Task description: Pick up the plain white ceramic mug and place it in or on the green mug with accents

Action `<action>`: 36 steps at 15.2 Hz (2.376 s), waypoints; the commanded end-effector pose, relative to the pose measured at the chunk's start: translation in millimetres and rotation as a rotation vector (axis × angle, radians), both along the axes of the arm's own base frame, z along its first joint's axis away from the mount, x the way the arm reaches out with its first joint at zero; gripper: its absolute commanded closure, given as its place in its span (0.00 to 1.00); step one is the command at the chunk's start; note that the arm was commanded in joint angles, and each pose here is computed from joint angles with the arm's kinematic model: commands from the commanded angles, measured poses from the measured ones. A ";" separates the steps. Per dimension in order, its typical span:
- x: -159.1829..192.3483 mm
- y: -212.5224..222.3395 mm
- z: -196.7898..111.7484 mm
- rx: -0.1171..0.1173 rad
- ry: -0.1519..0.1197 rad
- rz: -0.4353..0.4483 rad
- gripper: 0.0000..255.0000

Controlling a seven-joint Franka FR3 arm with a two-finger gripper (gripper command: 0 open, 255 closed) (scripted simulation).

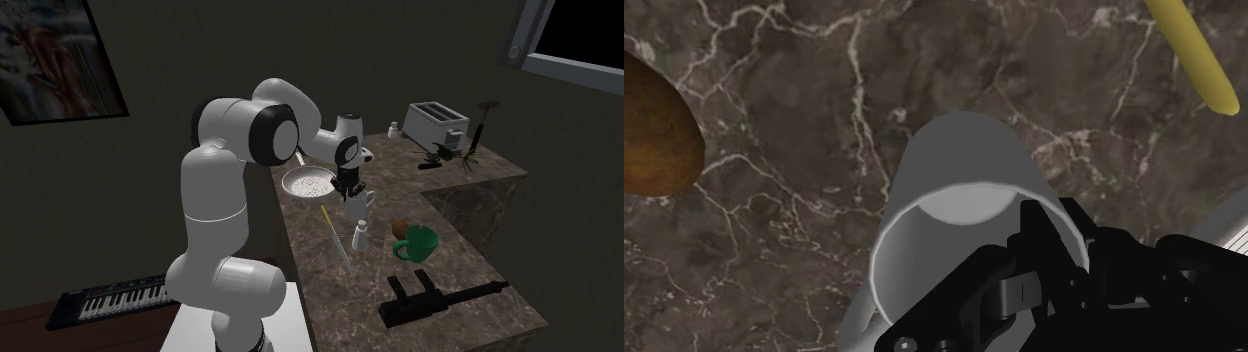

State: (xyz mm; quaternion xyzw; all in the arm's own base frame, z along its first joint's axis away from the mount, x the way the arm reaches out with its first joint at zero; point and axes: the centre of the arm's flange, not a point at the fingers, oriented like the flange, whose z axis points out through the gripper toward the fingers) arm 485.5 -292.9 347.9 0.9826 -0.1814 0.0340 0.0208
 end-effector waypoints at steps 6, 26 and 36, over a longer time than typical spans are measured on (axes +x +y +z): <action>-0.1 -0.2 31.5 0.000 0.000 0.000 1.00; -0.1 -0.2 137.1 0.000 0.000 0.000 1.00; -29.8 -26.2 174.6 0.000 0.000 0.000 1.00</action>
